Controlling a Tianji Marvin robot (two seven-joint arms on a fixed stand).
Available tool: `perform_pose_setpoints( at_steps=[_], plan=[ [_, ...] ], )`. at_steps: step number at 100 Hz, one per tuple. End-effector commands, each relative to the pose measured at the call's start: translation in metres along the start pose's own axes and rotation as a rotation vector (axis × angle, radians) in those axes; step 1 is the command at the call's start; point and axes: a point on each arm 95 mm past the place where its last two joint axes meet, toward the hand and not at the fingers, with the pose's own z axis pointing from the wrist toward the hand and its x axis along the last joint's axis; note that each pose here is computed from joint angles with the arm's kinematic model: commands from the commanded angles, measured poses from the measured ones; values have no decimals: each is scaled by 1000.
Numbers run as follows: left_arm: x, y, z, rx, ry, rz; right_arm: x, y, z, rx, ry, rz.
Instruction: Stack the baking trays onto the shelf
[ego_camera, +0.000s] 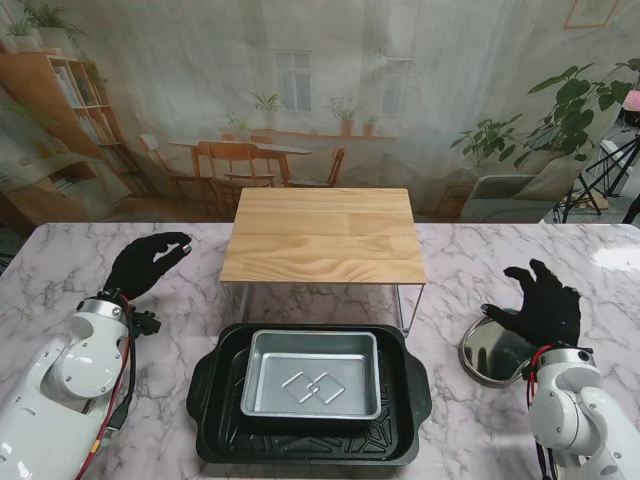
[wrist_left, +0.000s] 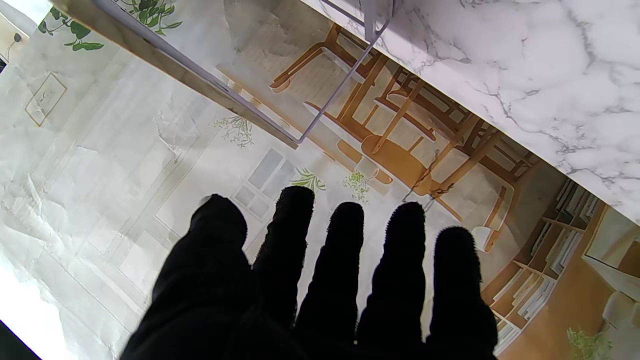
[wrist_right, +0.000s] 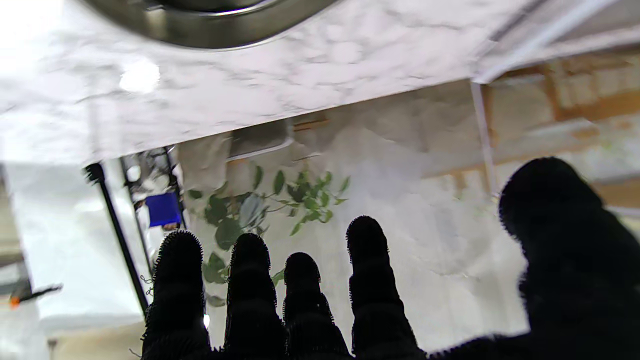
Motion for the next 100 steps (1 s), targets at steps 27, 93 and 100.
perform_pose_setpoints(
  at_steps=[27,93,100],
  plan=[
    [0,3,0,-18,-10,3,-33,-2,22,34,-134,-167],
    [-1,5,0,-25,-21,9,-58,-28,39,114,-218,-378],
    [-2,5,0,-26,-21,13,-58,-29,42,121,-223,-382]
  ],
)
